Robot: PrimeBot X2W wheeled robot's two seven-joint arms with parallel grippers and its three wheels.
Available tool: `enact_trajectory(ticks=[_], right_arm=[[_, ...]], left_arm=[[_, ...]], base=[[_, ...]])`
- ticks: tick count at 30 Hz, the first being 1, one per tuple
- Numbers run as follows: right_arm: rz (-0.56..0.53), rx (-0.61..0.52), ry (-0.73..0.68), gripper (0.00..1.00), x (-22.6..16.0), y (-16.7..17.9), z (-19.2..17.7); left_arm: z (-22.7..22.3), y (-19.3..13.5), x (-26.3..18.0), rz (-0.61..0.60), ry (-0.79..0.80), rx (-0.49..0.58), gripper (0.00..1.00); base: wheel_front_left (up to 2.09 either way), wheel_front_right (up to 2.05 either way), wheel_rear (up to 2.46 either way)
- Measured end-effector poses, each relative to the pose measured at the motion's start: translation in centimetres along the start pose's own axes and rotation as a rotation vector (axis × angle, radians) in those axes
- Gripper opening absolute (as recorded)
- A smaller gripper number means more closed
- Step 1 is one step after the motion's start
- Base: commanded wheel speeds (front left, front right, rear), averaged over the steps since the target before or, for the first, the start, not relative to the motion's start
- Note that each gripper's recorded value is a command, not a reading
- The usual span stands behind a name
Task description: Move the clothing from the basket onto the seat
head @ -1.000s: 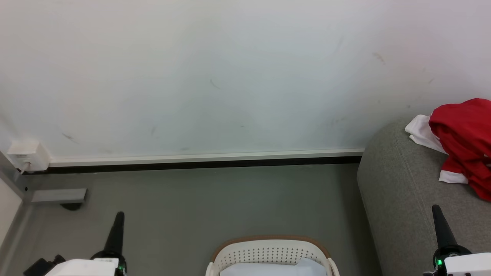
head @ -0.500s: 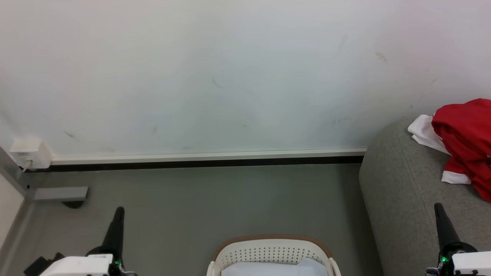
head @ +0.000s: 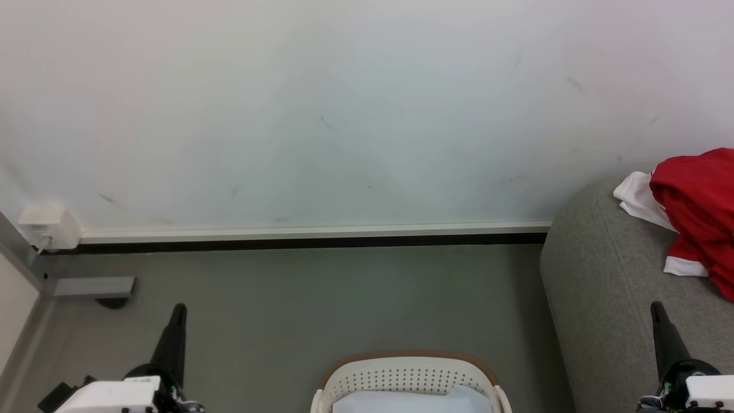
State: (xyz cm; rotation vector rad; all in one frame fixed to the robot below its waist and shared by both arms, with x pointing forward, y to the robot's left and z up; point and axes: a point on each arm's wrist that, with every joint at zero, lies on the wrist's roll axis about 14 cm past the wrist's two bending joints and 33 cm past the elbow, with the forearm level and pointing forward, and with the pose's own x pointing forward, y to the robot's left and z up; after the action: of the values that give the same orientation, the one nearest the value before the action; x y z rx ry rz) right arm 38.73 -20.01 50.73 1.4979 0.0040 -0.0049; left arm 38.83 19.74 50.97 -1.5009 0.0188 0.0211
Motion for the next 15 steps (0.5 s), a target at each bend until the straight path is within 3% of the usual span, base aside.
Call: enact_trajectory(ticks=[15], right_arm=[[0.010, 0.076, 0.002, 0.00, 0.37, 0.30, -0.04]], left_arm=[[0.18, -0.49, 0.09, -0.019, 0.003, -0.070, 0.00]], base=[[0.00, 0.00, 0.00]])
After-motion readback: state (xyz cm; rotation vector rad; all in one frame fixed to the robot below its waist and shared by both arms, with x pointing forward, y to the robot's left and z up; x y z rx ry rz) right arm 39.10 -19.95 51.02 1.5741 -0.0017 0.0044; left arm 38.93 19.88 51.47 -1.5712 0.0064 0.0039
